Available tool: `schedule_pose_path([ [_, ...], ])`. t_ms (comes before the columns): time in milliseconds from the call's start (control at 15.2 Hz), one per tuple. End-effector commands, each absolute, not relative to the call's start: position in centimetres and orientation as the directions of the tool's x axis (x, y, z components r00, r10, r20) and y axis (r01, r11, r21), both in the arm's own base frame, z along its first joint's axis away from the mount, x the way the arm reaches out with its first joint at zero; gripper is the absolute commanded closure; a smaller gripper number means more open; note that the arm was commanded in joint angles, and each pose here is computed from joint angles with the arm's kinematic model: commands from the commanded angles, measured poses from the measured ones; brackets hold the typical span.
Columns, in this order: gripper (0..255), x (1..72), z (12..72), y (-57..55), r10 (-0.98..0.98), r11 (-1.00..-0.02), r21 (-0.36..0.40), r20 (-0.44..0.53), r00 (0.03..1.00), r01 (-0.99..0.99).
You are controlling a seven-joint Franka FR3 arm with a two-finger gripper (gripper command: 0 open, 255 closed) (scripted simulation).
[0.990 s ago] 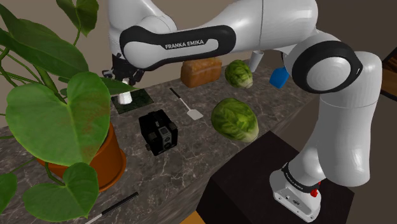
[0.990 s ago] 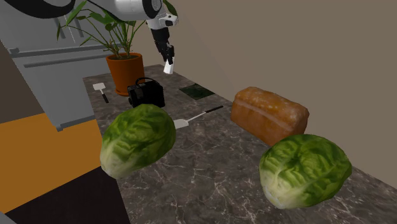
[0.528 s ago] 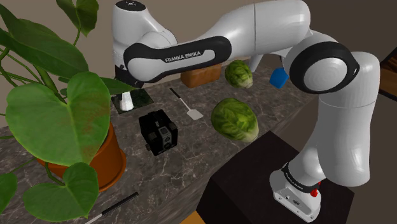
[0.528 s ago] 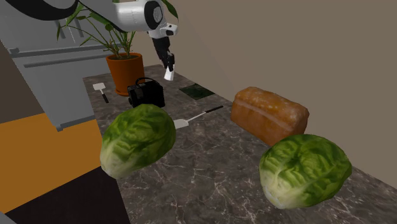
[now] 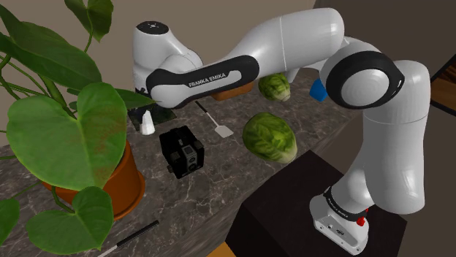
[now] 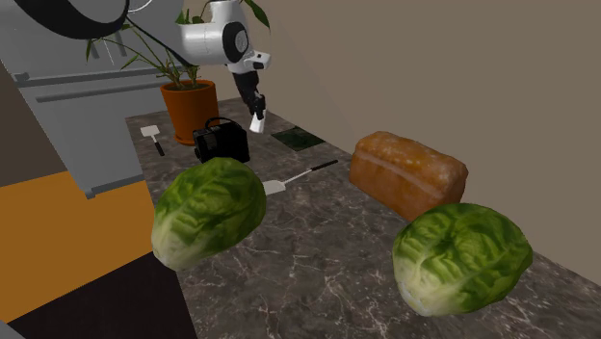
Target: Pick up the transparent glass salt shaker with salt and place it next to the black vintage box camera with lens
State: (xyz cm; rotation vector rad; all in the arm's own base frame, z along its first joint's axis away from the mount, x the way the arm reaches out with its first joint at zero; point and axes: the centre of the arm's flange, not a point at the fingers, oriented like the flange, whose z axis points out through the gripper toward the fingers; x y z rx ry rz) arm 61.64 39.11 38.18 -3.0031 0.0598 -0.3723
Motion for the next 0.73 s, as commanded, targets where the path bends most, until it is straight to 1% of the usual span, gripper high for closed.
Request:
schedule_pose_path([
  [0,255,61.7,37.1,39.1,-0.053,-0.993,-0.119,0.242,0.969,-0.025],
  [330,255,61.7,34.6,39.1,-0.053,-0.993,-0.119,0.242,0.969,-0.025],
  [660,255,61.7,34.6,39.1,-0.053,-0.993,-0.119,0.242,0.969,-0.025],
])
